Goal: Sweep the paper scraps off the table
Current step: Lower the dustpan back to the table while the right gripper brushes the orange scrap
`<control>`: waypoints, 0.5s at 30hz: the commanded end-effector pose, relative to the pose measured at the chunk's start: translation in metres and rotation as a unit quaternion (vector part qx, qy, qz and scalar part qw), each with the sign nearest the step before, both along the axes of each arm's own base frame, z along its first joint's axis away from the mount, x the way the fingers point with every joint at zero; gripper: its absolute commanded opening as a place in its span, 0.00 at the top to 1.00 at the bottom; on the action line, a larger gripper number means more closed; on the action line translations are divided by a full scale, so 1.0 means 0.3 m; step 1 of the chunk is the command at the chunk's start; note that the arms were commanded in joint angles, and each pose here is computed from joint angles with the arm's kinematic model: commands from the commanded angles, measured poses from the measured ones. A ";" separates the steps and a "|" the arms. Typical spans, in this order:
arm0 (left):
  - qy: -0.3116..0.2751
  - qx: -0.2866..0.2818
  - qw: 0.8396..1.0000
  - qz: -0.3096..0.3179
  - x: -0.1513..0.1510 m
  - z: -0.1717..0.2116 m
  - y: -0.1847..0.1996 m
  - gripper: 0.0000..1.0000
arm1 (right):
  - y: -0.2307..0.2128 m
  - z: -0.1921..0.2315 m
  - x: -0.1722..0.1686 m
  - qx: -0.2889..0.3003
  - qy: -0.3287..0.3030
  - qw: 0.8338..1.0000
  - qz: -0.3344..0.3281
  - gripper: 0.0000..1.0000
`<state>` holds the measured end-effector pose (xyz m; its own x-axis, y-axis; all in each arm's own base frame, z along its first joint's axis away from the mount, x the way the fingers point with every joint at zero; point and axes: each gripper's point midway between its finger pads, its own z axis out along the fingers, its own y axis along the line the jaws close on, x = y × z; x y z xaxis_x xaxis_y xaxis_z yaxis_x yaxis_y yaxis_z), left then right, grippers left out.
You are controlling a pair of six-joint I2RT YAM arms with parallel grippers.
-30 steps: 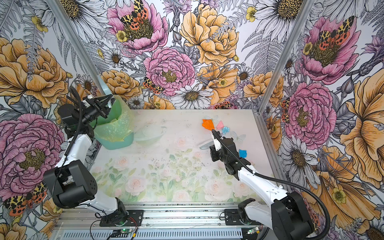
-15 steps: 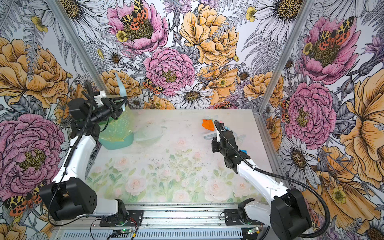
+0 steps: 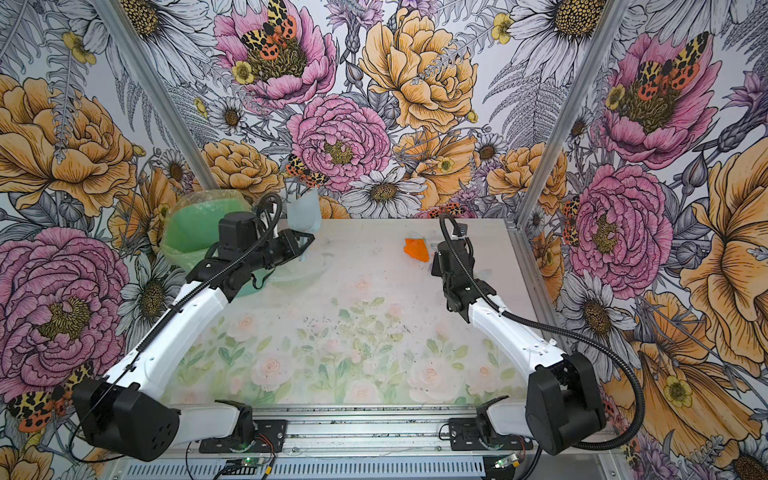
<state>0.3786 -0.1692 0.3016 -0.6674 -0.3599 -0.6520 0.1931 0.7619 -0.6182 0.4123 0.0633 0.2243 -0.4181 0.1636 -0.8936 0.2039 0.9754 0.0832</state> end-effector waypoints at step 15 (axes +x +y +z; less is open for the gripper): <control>0.064 0.273 0.958 -0.066 -0.051 -0.491 -0.223 1.00 | -0.093 -0.098 0.127 0.100 0.043 0.990 -0.092 1.00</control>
<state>0.3635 -0.2371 0.1624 -0.7852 0.0514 -0.6171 0.2465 0.9401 -0.2355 0.4347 0.0213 0.1885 -0.4427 0.3780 -0.8131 0.4197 0.8887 0.1846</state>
